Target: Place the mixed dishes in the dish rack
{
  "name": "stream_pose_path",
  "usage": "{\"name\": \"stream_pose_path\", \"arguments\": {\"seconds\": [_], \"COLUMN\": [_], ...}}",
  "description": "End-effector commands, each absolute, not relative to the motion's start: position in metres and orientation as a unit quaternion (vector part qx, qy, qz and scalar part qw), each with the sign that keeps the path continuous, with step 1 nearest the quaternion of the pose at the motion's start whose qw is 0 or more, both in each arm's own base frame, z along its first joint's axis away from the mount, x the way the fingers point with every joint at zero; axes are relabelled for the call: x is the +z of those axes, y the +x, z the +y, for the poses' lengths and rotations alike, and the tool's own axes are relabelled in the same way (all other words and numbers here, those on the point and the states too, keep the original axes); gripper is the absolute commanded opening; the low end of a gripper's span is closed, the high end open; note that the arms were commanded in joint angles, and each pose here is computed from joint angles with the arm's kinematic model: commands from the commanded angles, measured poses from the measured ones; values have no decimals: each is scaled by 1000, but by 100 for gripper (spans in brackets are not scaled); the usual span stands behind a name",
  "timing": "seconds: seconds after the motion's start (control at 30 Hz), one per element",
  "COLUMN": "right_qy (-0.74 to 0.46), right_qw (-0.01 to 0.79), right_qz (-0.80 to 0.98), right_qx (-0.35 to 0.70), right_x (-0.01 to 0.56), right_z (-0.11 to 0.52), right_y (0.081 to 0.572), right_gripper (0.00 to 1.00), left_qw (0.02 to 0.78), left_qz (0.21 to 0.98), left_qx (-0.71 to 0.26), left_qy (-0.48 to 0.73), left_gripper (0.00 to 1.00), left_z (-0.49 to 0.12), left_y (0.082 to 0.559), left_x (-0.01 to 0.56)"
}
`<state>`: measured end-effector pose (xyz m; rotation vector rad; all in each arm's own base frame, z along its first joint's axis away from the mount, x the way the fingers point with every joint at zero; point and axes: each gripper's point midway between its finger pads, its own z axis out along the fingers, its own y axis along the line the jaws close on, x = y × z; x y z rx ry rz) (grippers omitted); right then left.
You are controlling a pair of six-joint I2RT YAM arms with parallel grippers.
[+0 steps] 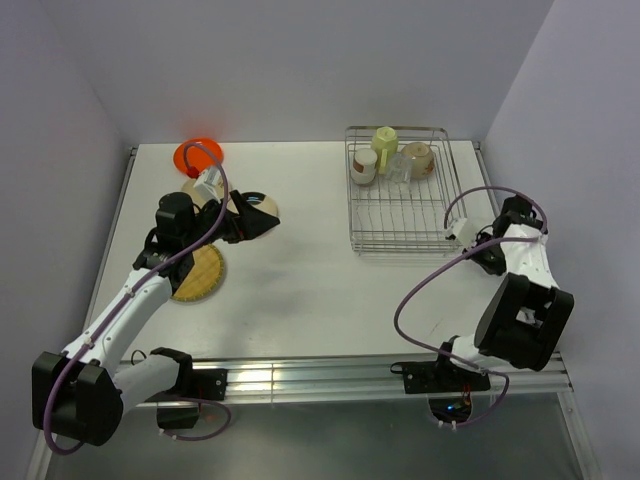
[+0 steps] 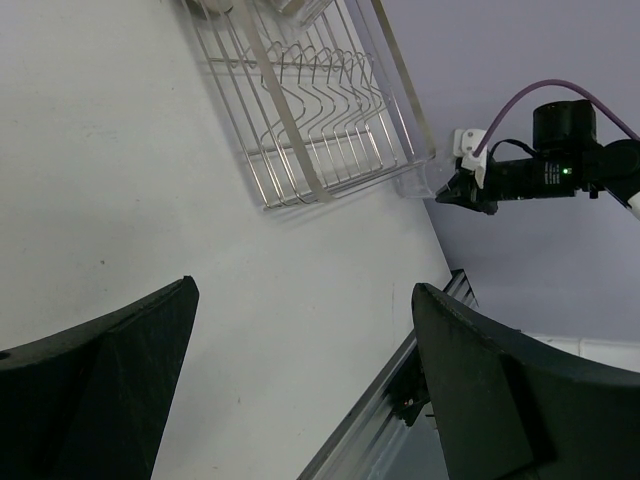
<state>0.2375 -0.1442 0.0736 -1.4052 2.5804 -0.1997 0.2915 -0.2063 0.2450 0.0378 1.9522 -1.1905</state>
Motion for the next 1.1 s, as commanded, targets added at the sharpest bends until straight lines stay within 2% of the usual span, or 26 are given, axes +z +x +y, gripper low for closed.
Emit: {"name": "stream_pose_path", "arguments": {"seconds": [0.0, 0.2, 0.33, 0.43, 0.57, 0.67, 0.77, 0.8, 0.87, 0.9, 1.0, 1.07], "right_qy": [-381, -239, -177, -162, -147, -178, -243, -293, -356, -395, -480, -512], "right_qw": [169, 266, 353, 433, 524, 598, 671, 713, 724, 751, 746, 740], "right_qz": [903, 919, 899, 869, 836, 781, 694, 630, 575, 514, 427, 403], "right_qx": [-104, -164, -192, -177, -69, 39, 91, 91, 134, 125, 176, 165], "right_x": [110, 152, 205, 247, 300, 349, 390, 421, 417, 435, 435, 433], "right_z": [-145, -151, -150, -132, -82, -31, 16, 42, 77, 93, 156, 175], "right_y": [254, 282, 302, 316, 334, 343, 343, 336, 322, 314, 282, 279], "right_gripper": [0, 0, 0, 0, 0, 0, 0, 0, 0, 0, 0, 0], "left_qw": [437, 434, 439, 442, 438, 422, 410, 408, 412, 412, 414, 403], "left_qz": [762, 761, 751, 734, 707, 693, 677, 672, 653, 648, 626, 611], "left_qx": [-477, -481, -490, -515, -555, -584, -611, -618, -636, -640, -660, -681], "left_qy": [34, 41, 44, 40, 27, 1, -3, -4, -2, -3, -6, -26], "left_gripper": [95, 95, 95, 95, 96, 97, 98, 98, 98, 98, 98, 99], "left_z": [-207, -209, -212, -217, -224, -229, -235, -236, -238, -238, -239, -239], "left_y": [293, 294, 298, 299, 301, 307, 311, 313, 313, 314, 315, 313], "left_x": [263, 264, 277, 295, 318, 332, 349, 352, 368, 371, 384, 387]}}
